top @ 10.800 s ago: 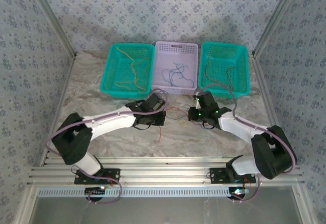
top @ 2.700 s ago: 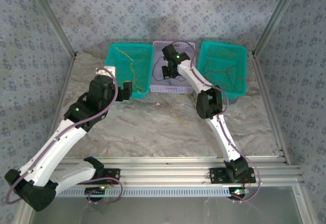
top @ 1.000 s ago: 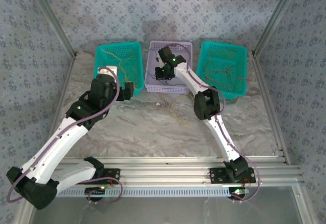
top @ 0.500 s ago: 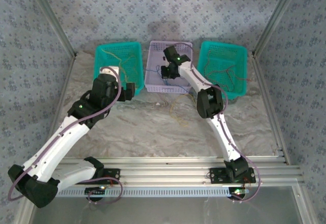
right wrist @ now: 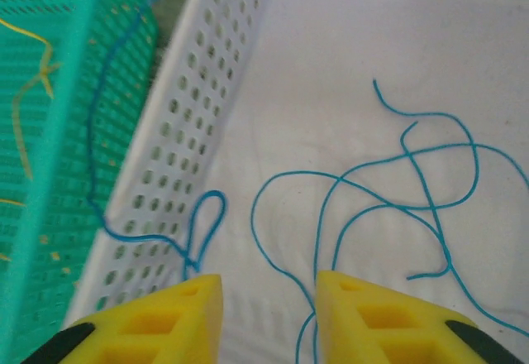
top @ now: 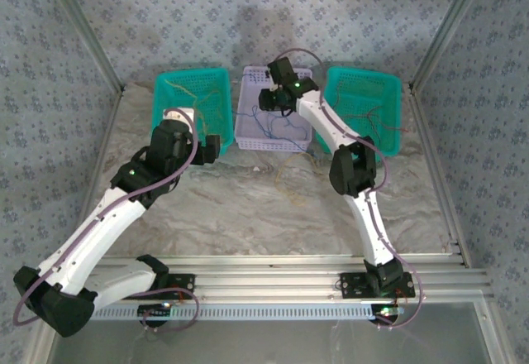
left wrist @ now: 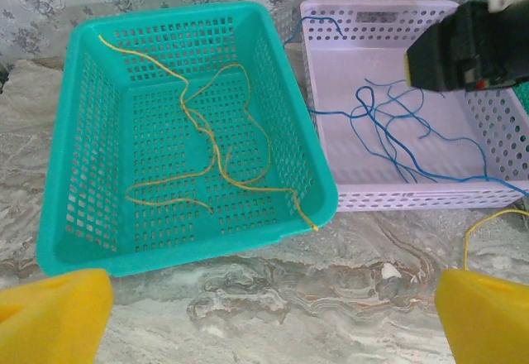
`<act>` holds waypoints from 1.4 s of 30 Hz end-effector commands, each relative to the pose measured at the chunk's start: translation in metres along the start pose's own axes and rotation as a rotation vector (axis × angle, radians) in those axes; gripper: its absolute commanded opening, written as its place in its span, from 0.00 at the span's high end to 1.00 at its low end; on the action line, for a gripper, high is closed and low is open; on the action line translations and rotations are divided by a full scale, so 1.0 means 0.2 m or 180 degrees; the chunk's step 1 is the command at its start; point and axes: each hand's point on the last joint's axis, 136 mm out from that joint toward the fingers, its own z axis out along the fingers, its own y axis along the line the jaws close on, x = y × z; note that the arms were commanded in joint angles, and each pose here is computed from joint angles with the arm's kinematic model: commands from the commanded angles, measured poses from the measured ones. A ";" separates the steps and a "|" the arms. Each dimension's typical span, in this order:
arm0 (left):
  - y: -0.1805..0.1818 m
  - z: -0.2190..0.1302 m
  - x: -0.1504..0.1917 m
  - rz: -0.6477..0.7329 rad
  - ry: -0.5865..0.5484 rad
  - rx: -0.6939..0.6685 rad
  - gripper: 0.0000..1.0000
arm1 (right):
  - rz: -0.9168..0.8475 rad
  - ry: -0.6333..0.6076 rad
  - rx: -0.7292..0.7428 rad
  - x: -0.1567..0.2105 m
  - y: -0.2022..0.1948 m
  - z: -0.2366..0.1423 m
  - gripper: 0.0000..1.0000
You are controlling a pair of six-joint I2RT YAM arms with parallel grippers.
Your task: Untangle the cables
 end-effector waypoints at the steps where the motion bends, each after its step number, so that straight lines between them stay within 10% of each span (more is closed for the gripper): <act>1: -0.01 0.00 -0.04 0.0024 -0.0065 0.0031 0.00 | 0.0027 -0.0263 -0.0360 -0.11 0.11 -0.13 0.61; 20: -0.02 0.01 -0.03 0.0036 -0.0032 0.0058 0.00 | 0.0271 0.0368 -0.0827 0.20 0.18 0.28 0.57; 25: -0.02 0.02 -0.03 0.0043 -0.0020 0.0059 0.00 | 0.0247 0.0319 -0.0812 0.19 0.21 0.31 0.70; 30: -0.02 0.02 -0.02 0.0052 -0.0017 0.0059 0.00 | 0.0172 0.0069 -0.0530 0.09 0.15 0.17 1.00; 42: -0.03 0.00 -0.10 -0.0214 0.0006 0.0108 0.00 | -0.0583 -0.0110 -0.0650 -0.01 0.30 -0.39 1.00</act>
